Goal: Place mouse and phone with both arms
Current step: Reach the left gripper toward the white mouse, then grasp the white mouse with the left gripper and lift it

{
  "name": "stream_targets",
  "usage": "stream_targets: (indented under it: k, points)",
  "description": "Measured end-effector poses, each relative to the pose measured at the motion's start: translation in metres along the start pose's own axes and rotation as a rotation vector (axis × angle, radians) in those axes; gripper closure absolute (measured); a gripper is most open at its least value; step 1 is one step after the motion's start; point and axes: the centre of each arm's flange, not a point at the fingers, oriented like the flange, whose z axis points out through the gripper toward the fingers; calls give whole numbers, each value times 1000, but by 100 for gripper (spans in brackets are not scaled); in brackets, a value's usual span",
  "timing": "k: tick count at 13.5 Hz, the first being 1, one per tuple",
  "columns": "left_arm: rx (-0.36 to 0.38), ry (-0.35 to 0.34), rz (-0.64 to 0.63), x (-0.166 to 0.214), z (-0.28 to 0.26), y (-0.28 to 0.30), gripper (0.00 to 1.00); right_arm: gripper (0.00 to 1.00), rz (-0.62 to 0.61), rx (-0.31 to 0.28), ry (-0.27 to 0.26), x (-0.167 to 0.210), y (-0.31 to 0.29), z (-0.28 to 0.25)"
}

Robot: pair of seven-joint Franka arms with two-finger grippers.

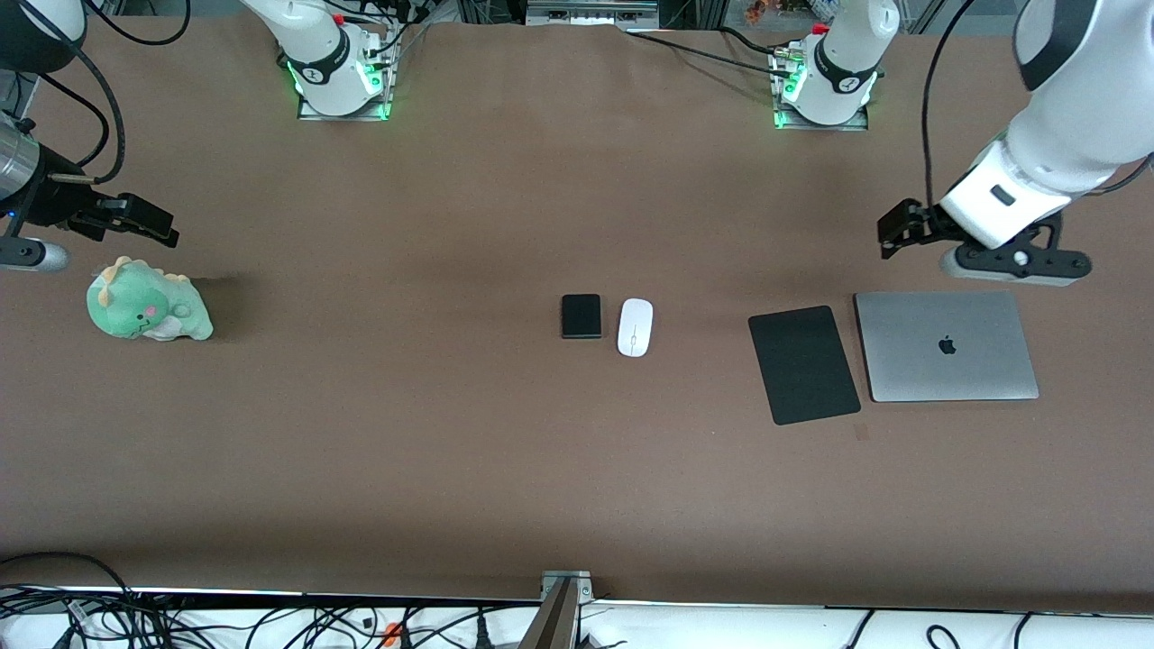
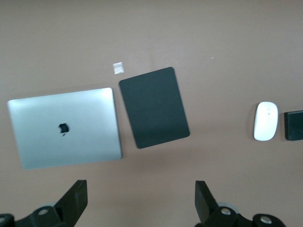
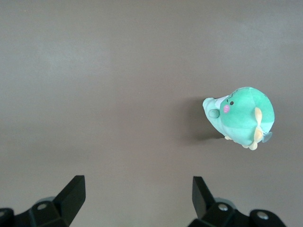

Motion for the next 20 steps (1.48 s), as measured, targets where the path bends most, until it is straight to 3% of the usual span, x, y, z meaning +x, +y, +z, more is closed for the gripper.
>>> stream_targets:
  k: [4, 10, 20]
  points:
    - [-43, 30, -53, 21, 70, 68, 0, 0, -18, -4, -35, 9, -11, 21]
    - [-130, 54, -115, 19, 160, 187, 0, 0, -27, -8, -65, 32, -19, 63]
    - [-151, -41, -4, -11, 301, 280, 0, 0, -44, -12, -80, 54, -32, 109]
